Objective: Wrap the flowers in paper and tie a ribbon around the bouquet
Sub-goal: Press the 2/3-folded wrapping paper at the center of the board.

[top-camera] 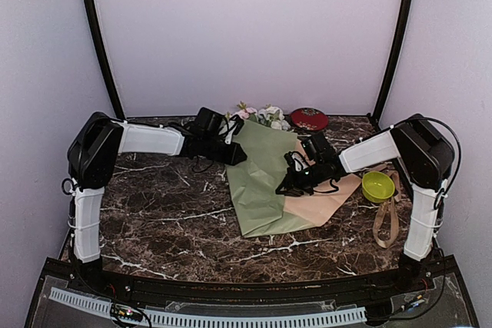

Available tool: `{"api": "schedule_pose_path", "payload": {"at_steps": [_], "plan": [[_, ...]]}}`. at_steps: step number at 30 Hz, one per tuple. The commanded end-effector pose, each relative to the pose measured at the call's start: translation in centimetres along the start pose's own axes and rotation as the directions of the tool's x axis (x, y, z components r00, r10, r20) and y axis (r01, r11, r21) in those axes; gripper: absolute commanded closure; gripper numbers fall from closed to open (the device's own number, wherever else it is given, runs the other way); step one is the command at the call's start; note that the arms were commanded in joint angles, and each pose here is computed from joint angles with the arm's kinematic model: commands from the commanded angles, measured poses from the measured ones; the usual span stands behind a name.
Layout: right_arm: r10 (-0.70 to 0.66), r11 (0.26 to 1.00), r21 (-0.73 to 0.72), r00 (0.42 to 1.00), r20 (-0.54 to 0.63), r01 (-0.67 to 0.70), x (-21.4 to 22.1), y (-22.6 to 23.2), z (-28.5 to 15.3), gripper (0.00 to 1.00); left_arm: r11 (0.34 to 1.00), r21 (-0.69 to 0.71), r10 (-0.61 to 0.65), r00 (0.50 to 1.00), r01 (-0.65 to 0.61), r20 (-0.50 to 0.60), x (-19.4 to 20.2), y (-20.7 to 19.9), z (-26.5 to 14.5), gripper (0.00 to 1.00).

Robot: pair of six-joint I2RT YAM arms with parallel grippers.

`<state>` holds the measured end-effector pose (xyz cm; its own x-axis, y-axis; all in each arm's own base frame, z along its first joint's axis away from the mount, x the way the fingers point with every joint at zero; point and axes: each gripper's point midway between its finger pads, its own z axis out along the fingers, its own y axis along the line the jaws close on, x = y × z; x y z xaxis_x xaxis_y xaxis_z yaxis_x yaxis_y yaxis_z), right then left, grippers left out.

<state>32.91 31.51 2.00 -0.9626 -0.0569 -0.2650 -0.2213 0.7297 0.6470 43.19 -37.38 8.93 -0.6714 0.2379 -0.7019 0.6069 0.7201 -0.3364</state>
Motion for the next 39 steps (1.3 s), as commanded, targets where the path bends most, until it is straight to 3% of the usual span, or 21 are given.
{"api": "schedule_pose_path", "payload": {"at_steps": [1, 11, 16, 19, 22, 25, 27, 30, 34, 39], "plan": [[0.010, 0.999, 0.054, 1.000, -0.014, -0.009, 1.2, -1.4, 0.5, 1.00, 0.989, -0.146, -0.029, 0.997, 0.019, -0.072, 2.0, 4.6, 0.6, 0.89], [0.014, 0.998, 0.059, 1.000, -0.013, -0.013, 1.3, -1.4, 0.3, 1.00, 0.949, -0.304, -0.133, 0.983, 0.089, -0.127, 5.3, 10.5, -0.2, 0.91], [0.016, 0.998, 0.063, 1.000, -0.009, -0.016, 1.2, -1.6, 0.5, 1.00, 0.925, -0.373, -0.123, 0.987, 0.076, -0.106, 3.9, 12.4, -2.2, 0.92], [0.013, 0.998, 0.057, 1.000, -0.009, -0.012, 1.0, -1.4, 0.6, 1.00, 0.928, -0.370, -0.065, 0.995, 0.031, -0.080, 1.8, 10.9, -3.8, 0.92], [0.006, 0.999, 0.053, 1.000, -0.007, -0.006, 0.8, -1.2, 0.7, 1.00, 0.941, -0.322, 0.085, 0.994, -0.103, -0.069, 0.7, 6.1, -4.6, 0.91], [0.001, 0.999, 0.050, 1.000, -0.008, -0.001, 0.8, -1.1, 0.7, 1.00, 0.959, -0.206, 0.189, 0.980, -0.196, -0.057, 1.7, 0.4, -4.6, 0.90], [-0.001, 0.999, 0.047, 1.000, -0.012, 0.001, 0.9, -1.1, 0.8, 1.00, 0.974, -0.136, 0.173, 0.983, -0.181, -0.066, 3.2, -1.4, -4.1, 0.89], [-0.006, 0.999, 0.041, 1.000, -0.016, 0.007, 0.9, -0.9, 0.9, 1.00, 0.986, -0.091, 0.126, 0.983, -0.139, -0.132, 6.0, -2.0, -2.5, 0.89], [-0.016, 0.999, 0.044, 1.000, -0.009, 0.017, 1.0, -1.0, 0.9, 1.00, 0.981, -0.086, 0.153, 0.966, -0.174, -0.210, 8.8, -2.1, -1.5, 0.89], [-0.006, 0.999, 0.041, 1.000, -0.005, 0.006, 1.4, -1.3, 0.9, 1.00, 0.968, -0.157, 0.143, 0.941, -0.198, -0.306, 12.2, -0.1, -2.2, 0.90]]}}
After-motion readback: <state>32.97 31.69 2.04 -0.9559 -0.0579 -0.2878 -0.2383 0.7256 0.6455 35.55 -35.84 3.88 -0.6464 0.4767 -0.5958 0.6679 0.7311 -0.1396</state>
